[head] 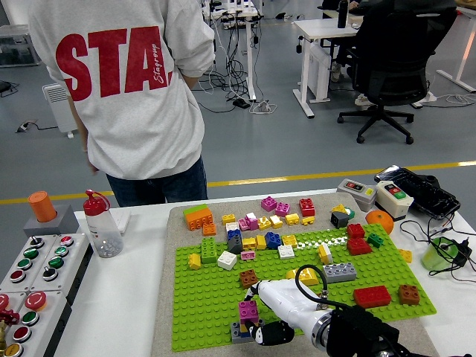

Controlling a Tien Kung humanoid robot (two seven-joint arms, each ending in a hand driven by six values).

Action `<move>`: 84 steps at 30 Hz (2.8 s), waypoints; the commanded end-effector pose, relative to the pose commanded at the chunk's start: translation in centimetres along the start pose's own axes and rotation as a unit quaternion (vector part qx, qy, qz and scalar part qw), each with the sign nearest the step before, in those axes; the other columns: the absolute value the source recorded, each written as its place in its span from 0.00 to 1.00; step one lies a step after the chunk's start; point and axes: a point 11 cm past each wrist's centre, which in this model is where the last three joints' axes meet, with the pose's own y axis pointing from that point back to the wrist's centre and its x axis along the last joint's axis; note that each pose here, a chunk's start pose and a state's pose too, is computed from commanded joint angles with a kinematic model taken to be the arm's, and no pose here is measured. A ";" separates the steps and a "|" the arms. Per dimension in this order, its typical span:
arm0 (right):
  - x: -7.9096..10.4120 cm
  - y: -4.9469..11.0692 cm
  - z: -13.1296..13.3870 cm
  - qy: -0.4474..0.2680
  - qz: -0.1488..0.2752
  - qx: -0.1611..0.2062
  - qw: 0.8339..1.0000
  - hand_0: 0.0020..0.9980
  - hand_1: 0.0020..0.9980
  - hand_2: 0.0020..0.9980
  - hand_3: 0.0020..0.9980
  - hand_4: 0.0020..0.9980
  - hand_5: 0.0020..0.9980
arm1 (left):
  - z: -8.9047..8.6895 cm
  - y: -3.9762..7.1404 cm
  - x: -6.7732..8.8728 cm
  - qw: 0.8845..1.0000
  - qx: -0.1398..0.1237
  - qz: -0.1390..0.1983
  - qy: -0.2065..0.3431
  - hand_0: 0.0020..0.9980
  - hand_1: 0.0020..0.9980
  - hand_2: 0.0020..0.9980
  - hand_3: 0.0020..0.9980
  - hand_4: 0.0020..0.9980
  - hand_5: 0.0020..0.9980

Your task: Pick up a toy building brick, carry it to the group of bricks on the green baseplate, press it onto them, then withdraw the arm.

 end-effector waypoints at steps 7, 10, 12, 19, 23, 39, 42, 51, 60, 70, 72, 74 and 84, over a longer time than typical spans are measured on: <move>0.1 -0.1 0.1 0.000 0.001 -0.001 1.000 0.73 0.77 0.86 0.63 0.51 0.27 | 0.1 0.0 0.0 1.000 -0.001 0.000 0.000 0.66 0.69 0.67 0.58 0.29 1.00; 0.1 -0.1 0.1 0.001 0.001 -0.001 1.000 0.73 0.77 0.86 0.63 0.51 0.27 | 0.1 0.0 0.0 1.000 -0.001 0.001 0.000 0.66 0.69 0.67 0.58 0.29 1.00; 0.1 -0.1 0.1 0.001 -0.001 -0.001 1.000 0.75 0.78 0.91 0.66 0.52 0.28 | 0.1 0.0 0.0 1.000 -0.001 0.001 0.000 0.66 0.69 0.67 0.58 0.29 1.00; -0.2 -0.1 0.2 0.003 -0.008 -0.002 1.000 0.77 0.80 0.94 0.68 0.53 0.28 | 0.0 0.0 0.0 1.000 0.000 0.000 0.000 0.66 0.69 0.67 0.58 0.29 1.00; -0.4 -0.1 0.3 0.005 -0.015 -0.004 1.000 0.78 0.81 0.96 0.71 0.54 0.29 | 0.0 0.0 0.0 1.000 0.001 0.000 -0.001 0.66 0.69 0.67 0.58 0.29 1.00; -0.8 -0.4 0.7 0.006 -0.015 -0.009 1.000 0.79 0.83 1.00 0.84 0.57 0.29 | -0.4 0.0 -0.1 1.000 0.004 -0.001 -0.004 0.66 0.69 0.67 0.58 0.29 1.00; -0.8 -0.4 0.6 0.006 -0.013 -0.007 1.000 0.80 0.83 1.00 0.90 0.61 0.29 | -0.5 0.0 -0.1 1.000 0.005 -0.001 -0.004 0.66 0.69 0.67 0.58 0.29 1.00; -0.7 -0.3 0.4 0.002 -0.004 0.006 1.000 0.83 0.84 1.00 1.00 0.70 0.31 | -0.5 0.0 -0.1 1.000 0.005 -0.001 -0.004 0.66 0.69 0.67 0.58 0.29 1.00; -0.4 -0.4 0.3 -0.001 0.001 0.012 1.000 0.86 0.85 1.00 1.00 0.73 0.32 | -0.3 0.0 -0.1 1.000 0.003 -0.001 -0.002 0.66 0.69 0.67 0.58 0.29 1.00; 1.2 0.5 -0.1 -0.014 0.042 0.033 0.998 0.86 0.85 1.00 1.00 0.71 0.31 | -0.1 0.0 0.0 1.000 0.001 -0.001 -0.001 0.66 0.69 0.67 0.58 0.29 1.00; 1.9 0.9 -0.3 -0.021 0.064 0.047 0.997 0.87 0.86 1.00 1.00 0.68 0.30 | -0.1 0.0 0.0 1.000 0.001 -0.001 -0.001 0.66 0.69 0.67 0.58 0.29 1.00; 2.4 1.4 -0.4 -0.031 0.085 0.066 0.994 0.87 0.86 1.00 1.00 0.68 0.30 | 0.0 0.0 0.0 1.000 0.000 0.000 -0.001 0.66 0.69 0.67 0.58 0.29 1.00; 3.4 3.3 -1.0 -0.062 0.181 0.170 0.967 0.58 0.63 0.60 0.55 0.33 0.14 | 0.1 0.0 0.0 1.000 0.000 -0.001 0.000 0.66 0.69 0.67 0.58 0.29 1.00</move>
